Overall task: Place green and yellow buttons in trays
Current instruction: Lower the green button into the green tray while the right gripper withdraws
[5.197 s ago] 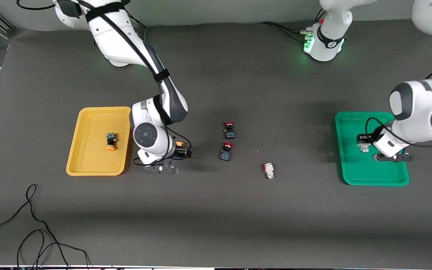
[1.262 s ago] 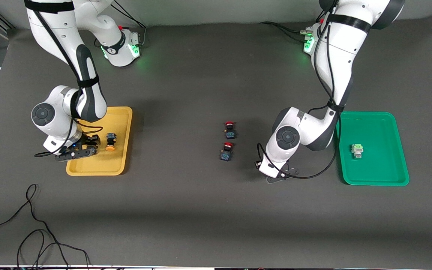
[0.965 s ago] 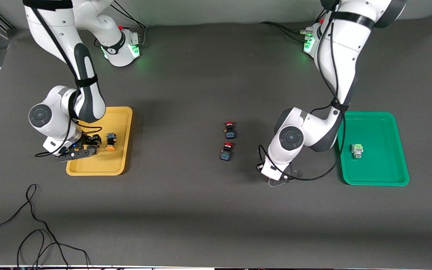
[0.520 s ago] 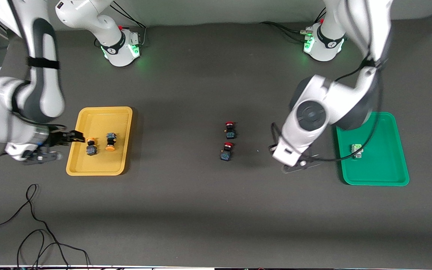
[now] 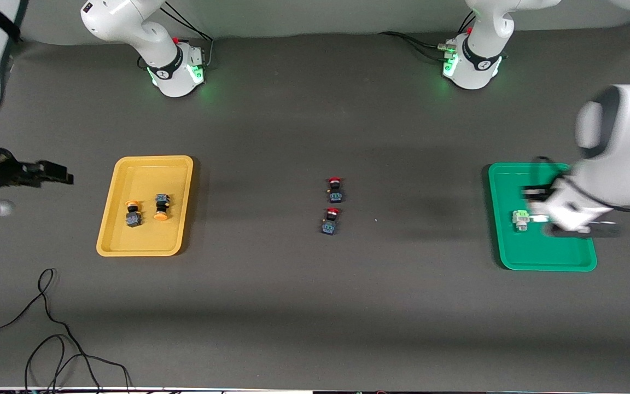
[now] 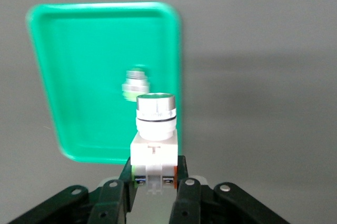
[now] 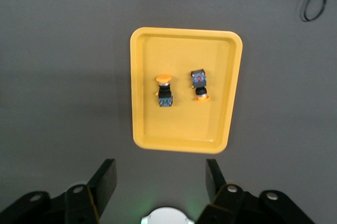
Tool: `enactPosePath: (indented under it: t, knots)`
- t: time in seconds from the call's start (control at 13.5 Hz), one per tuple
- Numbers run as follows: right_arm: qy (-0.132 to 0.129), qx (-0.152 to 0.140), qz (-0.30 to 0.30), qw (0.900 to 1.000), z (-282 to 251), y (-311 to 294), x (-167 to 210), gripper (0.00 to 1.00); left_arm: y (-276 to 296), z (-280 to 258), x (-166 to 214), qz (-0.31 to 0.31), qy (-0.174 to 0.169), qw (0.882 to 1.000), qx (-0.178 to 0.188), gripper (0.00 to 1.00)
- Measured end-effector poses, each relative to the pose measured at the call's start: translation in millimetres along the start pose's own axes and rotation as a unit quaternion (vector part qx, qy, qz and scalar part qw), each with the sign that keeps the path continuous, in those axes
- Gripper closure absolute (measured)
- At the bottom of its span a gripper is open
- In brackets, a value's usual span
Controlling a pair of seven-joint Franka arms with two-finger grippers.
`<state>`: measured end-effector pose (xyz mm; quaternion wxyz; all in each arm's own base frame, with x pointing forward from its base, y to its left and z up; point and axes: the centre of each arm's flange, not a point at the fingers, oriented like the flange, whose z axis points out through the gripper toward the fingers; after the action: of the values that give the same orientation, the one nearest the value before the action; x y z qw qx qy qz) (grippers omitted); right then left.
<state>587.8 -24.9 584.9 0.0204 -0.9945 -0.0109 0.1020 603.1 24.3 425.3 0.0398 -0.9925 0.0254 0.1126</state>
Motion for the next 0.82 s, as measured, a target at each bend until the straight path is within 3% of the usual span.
enactPosePath:
  t: [0.07, 0.22, 0.3, 0.45, 0.82]
  knots:
    - [-0.001, -0.003, 0.003, 1.000, -14.8, -7.0, -6.2, 0.22, -37.6, 19.4, -1.1, 0.011, 0.008, 1.000, -0.003, 0.67]
    - [-0.002, -0.008, 0.009, 1.000, -32.9, -12.6, -15.2, 0.09, -86.3, 73.1, -7.9, 0.015, 0.025, 1.000, -0.011, 0.67]
    - [-0.001, -0.010, 0.014, 1.000, -37.0, -9.1, -17.7, 0.09, -95.2, 103.9, -12.8, 0.014, 0.032, 0.999, -0.013, 0.67]
    - [0.000, -0.010, 0.020, 1.000, -38.3, -2.6, -18.9, 0.00, -93.8, 156.5, -21.2, 0.013, 0.038, 0.999, -0.018, 0.67]
    - [-0.005, -0.016, 0.016, 1.000, -33.5, -11.5, -14.6, 0.00, -92.0, 211.5, -13.6, 0.012, 0.048, 0.998, -0.025, 0.67]
